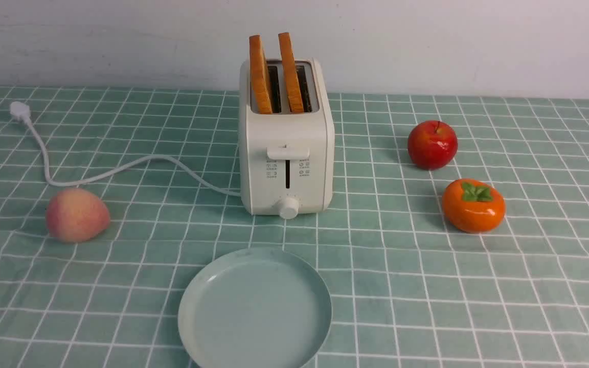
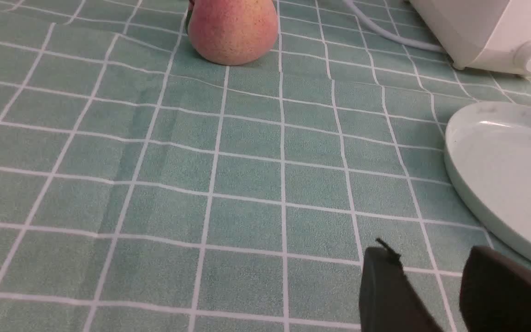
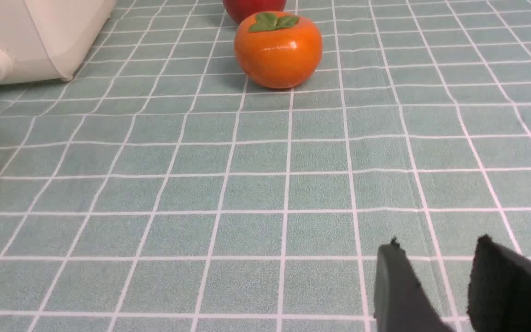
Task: Take toasted bread from bread machine on blue coffee table place on plate.
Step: 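Reach for a toast slice standing in the toaster with the left gripper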
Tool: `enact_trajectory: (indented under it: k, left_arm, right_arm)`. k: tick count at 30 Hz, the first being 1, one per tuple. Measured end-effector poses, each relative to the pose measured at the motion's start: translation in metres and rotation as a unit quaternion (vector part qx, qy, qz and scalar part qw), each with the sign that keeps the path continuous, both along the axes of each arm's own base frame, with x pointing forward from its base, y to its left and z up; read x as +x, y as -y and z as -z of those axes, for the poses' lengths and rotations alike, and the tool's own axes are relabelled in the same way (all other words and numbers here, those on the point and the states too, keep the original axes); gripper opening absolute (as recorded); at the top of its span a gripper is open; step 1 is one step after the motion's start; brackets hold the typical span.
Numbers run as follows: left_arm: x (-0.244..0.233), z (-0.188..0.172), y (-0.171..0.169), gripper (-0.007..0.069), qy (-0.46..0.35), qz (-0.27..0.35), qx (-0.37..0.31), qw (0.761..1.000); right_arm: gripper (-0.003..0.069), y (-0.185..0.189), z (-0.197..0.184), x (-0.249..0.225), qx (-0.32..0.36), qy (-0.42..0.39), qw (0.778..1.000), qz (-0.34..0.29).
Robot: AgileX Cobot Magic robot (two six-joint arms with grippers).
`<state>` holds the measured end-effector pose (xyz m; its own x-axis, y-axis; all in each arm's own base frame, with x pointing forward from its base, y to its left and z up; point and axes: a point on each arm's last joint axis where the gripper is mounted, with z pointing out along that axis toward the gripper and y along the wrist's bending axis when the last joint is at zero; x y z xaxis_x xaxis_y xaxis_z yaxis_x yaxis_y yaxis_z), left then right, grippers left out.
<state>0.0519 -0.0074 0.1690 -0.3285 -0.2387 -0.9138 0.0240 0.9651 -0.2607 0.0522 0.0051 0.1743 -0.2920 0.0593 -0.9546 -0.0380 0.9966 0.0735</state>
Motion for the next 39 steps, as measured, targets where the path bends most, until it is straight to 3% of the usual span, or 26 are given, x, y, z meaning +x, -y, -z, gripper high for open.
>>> enact_trajectory:
  k: [30,35,39]
  left_arm:
    - [0.001,-0.003,-0.001,0.0237,0.019,-0.003,0.003,1.0]
    - [0.004,-0.018,0.0,0.0237,0.093,-0.016,-0.075,0.993]
    - [0.005,-0.034,-0.003,0.0237,0.168,-0.045,-0.21,0.962]
  right_arm:
    - [0.024,0.0,0.0,0.0,0.0,0.0,1.0,0.0]
    - [0.024,0.0,0.0,0.0,0.0,0.0,1.0,0.0]
    - [0.024,0.0,0.0,0.0,0.004,0.0,1.0,0.0]
